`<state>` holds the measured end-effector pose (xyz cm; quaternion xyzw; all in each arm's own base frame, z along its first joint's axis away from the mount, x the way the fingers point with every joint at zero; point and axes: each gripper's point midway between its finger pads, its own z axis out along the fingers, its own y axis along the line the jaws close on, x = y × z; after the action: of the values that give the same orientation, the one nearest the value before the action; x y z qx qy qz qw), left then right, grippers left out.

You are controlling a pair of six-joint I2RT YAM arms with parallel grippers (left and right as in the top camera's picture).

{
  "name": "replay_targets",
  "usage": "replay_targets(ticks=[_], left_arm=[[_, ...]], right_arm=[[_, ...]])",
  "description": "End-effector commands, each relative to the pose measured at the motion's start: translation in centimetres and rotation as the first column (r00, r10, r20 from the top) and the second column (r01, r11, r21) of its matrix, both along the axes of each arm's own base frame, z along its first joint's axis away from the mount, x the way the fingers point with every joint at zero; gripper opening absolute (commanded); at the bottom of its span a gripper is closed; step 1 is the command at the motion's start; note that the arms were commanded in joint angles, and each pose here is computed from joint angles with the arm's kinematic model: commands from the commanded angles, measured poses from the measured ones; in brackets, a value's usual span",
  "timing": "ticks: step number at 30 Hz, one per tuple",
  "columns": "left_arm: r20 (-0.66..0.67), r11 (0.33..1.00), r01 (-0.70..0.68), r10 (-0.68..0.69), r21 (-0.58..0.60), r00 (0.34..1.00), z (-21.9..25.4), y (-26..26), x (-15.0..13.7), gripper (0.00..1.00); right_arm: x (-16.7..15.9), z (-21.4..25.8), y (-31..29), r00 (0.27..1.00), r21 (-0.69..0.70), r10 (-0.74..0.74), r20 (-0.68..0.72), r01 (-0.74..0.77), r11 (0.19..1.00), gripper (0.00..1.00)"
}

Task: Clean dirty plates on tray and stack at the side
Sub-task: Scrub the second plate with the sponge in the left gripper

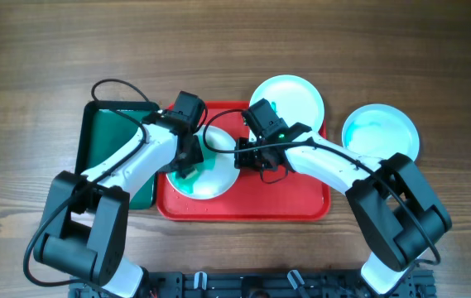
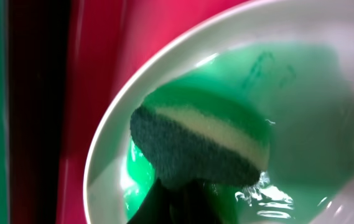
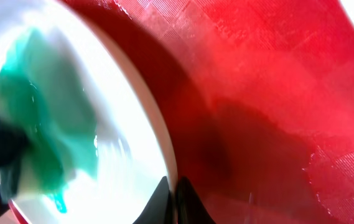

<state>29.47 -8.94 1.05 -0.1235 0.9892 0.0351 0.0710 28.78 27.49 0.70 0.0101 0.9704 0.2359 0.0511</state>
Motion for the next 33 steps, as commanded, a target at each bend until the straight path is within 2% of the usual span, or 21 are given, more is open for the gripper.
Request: replay_targets(ticks=[1,3,5,8,10,12,13,14,16,18,20,22,23,24,25,27,28,29,31,32,33], left_arm=[[0.12,0.999,0.043,-0.043,0.001,0.992,-0.5,-0.4,2.9,0.04],[0.127,0.971,0.195,-0.178,-0.138,0.976,-0.7,-3.9,3.1,0.04],[0.096,0.901,0.338,-0.324,-0.273,0.941,-0.9,-7.2,1.2,0.04],[0.026,0.789,0.448,-0.483,-0.42,0.875,-0.8,-9.8,-2.8,0.04],[-0.026,0.774,0.465,-0.525,-0.431,0.851,-0.9,-9.3,-4.4,0.04],[-0.075,0.855,0.42,-0.461,-0.304,0.884,-1.6,-6.6,-3.6,0.04],[-0.08,0.916,0.355,-0.374,-0.189,0.924,-2.0,-4.7,-2.5,0.04],[-0.063,0.961,0.271,-0.275,-0.062,0.96,-2.0,-2.7,-1.3,0.04],[0.053,0.984,0.102,-0.111,0.146,0.992,-1.3,0.7,1.2,0.04],[0.115,0.987,0.07,-0.087,0.145,0.99,-1.0,0.5,2.5,0.04],[0.137,0.994,0.088,-0.097,0.071,0.986,-1.1,-1.2,3.0,0.04],[0.082,0.983,0.16,-0.152,-0.093,0.985,-1.5,-4.1,1.8,0.04],[0.058,0.946,0.252,-0.245,-0.203,0.968,-1.5,-6.1,0.9,0.04],[0.057,0.834,0.384,-0.395,-0.395,0.917,-0.8,-9.5,-1.0,0.04],[0.068,0.778,0.418,-0.44,-0.47,0.895,-0.2,-10.8,-1.8,0.04],[0.1,0.713,0.471,-0.497,-0.519,0.862,0.3,-11.8,-2.3,0.04],[0.111,0.727,0.48,-0.495,-0.491,0.862,0.1,-11.5,-1.8,0.04],[0.11,0.78,0.462,-0.461,-0.422,0.88,-0.4,-10.3,-0.7,0.04],[0.098,0.93,0.305,-0.29,-0.205,0.952,-1.3,-6.4,1.7,0.04],[0.123,0.982,0.181,-0.173,-0.059,0.977,-1.3,-3.6,2.9,0.04],[0.144,0.994,0.107,-0.108,0.018,0.984,-1.1,-2.0,3.4,0.04]], right_arm=[[0.5,0.0,0.2,1.0,0.003,0.0,0.004,0.0,1.0,0.04],[0.5,0.0,0.2,1.0,0.004,0.0,0.006,0.0,1.0,0.04],[0.5,0.0,0.2,1.0,0.003,0.003,0.007,-0.003,1.0,0.04],[0.5,0.0,0.2,1.0,0.004,0.003,0.008,-0.003,1.0,0.04],[0.5,0.0,0.2,1.0,0.004,0.004,0.008,-0.004,1.0,0.04],[0.5,0.0,0.2,1.0,0.004,0.004,0.008,-0.004,1.0,0.04],[0.5,0.0,0.2,1.0,0.004,0.003,0.008,-0.003,1.0,0.04],[0.5,0.0,0.2,1.0,0.004,0.004,0.008,-0.004,1.0,0.04],[0.5,0.0,0.2,1.0,0.004,0.005,0.009,-0.005,1.0,0.04],[0.5,0.0,0.2,1.0,0.004,0.007,0.01,-0.007,1.0,0.04],[0.5,0.0,0.2,1.0,0.005,0.007,0.011,-0.007,1.0,0.04],[0.5,0.0,0.2,1.0,0.005,0.007,0.011,-0.007,1.0,0.04],[0.5,0.0,0.2,1.0,0.005,0.007,0.012,-0.007,1.0,0.04],[0.6,0.1,0.3,1.0,0.007,0.007,0.014,-0.007,1.0,0.04],[0.6,0.1,0.3,1.0,0.006,0.007,0.013,-0.007,1.0,0.04],[0.6,0.1,0.3,1.0,0.006,0.009,0.014,-0.009,1.0,0.04],[0.6,0.1,0.3,1.0,0.006,0.008,0.014,-0.008,1.0,0.04],[0.6,0.1,0.3,1.0,0.006,0.007,0.013,-0.007,1.0,0.04],[0.6,0.1,0.3,1.0,0.006,0.008,0.013,-0.008,1.0,0.04],[0.6,0.1,0.3,1.0,0.006,0.008,0.013,-0.008,1.0,0.04],[0.6,0.1,0.3,1.0,0.006,0.008,0.013,-0.008,1.0,0.04]])
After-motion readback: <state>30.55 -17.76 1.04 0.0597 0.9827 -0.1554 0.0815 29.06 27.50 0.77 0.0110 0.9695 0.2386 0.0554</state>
